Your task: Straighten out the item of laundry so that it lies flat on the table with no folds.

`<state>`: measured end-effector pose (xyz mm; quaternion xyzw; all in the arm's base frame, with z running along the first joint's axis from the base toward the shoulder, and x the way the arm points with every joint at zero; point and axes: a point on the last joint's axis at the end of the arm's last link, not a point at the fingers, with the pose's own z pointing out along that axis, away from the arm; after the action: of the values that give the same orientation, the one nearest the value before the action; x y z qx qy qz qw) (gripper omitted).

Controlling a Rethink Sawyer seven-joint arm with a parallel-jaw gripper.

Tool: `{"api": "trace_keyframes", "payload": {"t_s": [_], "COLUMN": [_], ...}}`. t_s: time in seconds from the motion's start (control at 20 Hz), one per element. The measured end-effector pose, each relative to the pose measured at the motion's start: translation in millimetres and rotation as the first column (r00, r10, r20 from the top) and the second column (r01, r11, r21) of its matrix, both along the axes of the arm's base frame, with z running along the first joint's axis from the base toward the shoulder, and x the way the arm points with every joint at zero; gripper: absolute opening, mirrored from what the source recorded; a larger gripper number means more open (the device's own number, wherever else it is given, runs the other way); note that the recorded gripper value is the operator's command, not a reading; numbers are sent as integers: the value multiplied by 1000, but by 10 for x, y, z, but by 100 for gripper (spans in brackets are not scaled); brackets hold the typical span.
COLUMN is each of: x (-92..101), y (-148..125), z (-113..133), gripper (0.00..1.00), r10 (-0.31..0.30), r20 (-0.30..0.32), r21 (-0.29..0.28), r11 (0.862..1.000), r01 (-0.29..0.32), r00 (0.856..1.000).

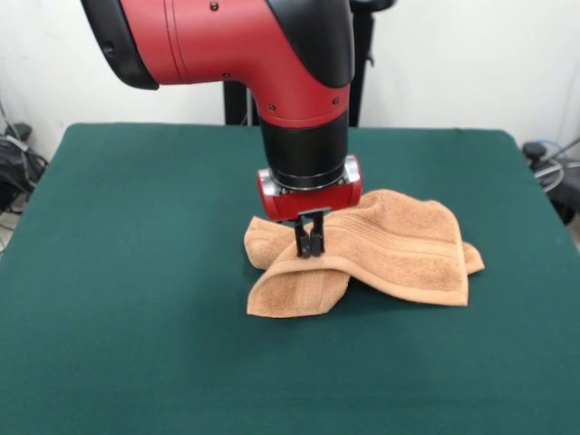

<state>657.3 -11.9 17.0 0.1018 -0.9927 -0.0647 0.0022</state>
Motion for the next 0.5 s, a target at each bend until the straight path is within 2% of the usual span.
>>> {"api": "trace_keyframes", "payload": {"t_s": [0.5], "x": [22], "y": [0], "z": [14], "gripper": [0], "r10": [-1], "r20": [18], "r21": [-1], "r11": [1000], "r01": [1], "r00": [1000]}}
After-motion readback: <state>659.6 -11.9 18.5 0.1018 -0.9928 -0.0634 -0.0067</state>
